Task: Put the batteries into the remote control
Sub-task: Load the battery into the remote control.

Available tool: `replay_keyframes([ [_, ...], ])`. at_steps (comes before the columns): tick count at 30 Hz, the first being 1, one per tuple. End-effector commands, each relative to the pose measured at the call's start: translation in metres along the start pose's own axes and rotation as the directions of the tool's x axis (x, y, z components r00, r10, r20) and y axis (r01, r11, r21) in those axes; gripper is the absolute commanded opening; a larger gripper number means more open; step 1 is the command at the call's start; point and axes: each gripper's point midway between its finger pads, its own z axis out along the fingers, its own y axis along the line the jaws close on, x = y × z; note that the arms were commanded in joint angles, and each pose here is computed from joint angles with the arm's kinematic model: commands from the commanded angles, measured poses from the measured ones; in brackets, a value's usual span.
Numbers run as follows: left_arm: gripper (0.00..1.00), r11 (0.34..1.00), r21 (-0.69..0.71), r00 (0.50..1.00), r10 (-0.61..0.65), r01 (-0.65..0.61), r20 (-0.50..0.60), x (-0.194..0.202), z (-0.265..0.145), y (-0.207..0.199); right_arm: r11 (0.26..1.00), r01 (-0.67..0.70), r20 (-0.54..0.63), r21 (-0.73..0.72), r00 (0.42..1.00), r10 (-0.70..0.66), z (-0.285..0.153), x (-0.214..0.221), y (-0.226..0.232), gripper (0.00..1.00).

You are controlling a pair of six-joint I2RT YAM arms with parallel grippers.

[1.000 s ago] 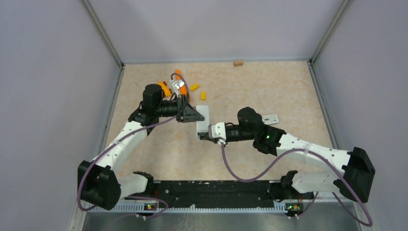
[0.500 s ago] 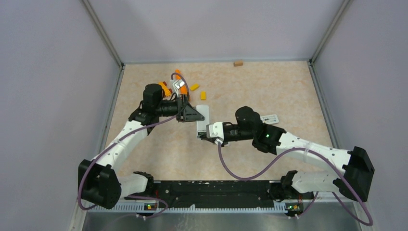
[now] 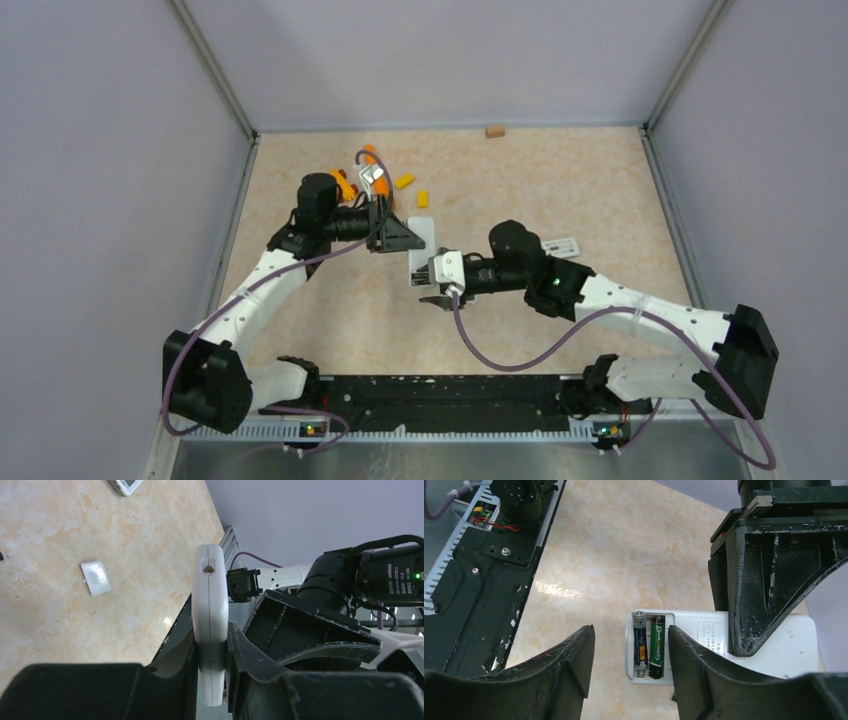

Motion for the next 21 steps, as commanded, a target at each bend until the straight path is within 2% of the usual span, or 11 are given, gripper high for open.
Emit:
replay_keyframes([
  [1, 0.00, 0.997, 0.031, 0.998, 0.063, -0.064, 0.019, -0.013, 0.001, -0.014, 0.998, 0.032, 0.109, 0.047, 0.993, -0.037, -0.013, -0.044, -0.010, 0.59],
  [5, 0.00, 0.998, 0.022, 0.998, 0.057, -0.058, 0.021, -0.015, 0.002, -0.010, 0.996, 0.007, 0.156, 0.091, 0.988, -0.022, -0.024, -0.058, -0.013, 0.63],
  [8, 0.00, 0.998, 0.014, 0.998, 0.055, -0.055, 0.028, -0.017, 0.003, -0.008, 0.970, -0.162, 0.178, 0.184, 0.975, 0.130, -0.035, -0.065, -0.027, 0.64],
  [10, 0.00, 0.999, 0.008, 0.998, 0.054, -0.054, 0.034, -0.019, 0.003, -0.007, 0.893, -0.327, 0.188, 0.309, 0.942, 0.280, -0.045, -0.063, -0.049, 0.64],
  [11, 0.00, 0.999, 0.006, 0.998, 0.053, -0.053, 0.037, -0.020, 0.003, -0.008, 0.827, -0.414, 0.199, 0.379, 0.910, 0.365, -0.051, -0.060, -0.060, 0.64],
  [13, 0.00, 0.999, -0.001, 0.998, 0.052, -0.052, 0.046, -0.022, 0.003, -0.006, 0.660, -0.547, 0.216, 0.515, 0.828, 0.518, -0.067, -0.046, -0.078, 0.65],
  [16, 0.00, 0.999, -0.005, 0.997, 0.049, -0.049, 0.061, -0.024, 0.002, -0.007, 0.383, -0.667, 0.303, 0.640, 0.676, 0.671, -0.086, -0.024, -0.091, 0.82],
  [17, 0.00, 0.999, -0.004, 0.997, 0.047, -0.046, 0.065, -0.025, 0.001, -0.007, 0.263, -0.710, 0.353, 0.654, 0.593, 0.724, -0.091, -0.014, -0.089, 0.89],
  [18, 0.00, 0.999, -0.003, 0.996, 0.049, -0.049, 0.071, -0.027, 0.001, -0.008, 0.141, -0.760, 0.405, 0.634, 0.481, 0.777, -0.092, -0.004, -0.084, 0.92],
  [19, 0.00, 0.999, -0.002, 0.996, 0.047, -0.047, 0.074, -0.028, 0.001, -0.009, 0.094, -0.812, 0.416, 0.576, 0.390, 0.822, -0.085, -0.003, -0.075, 0.93],
  [21, 0.00, 0.999, 0.002, 0.996, 0.050, -0.050, 0.078, -0.029, 0.000, -0.011, 0.040, -0.900, 0.444, 0.434, 0.252, 0.860, -0.071, -0.009, -0.064, 0.94],
])
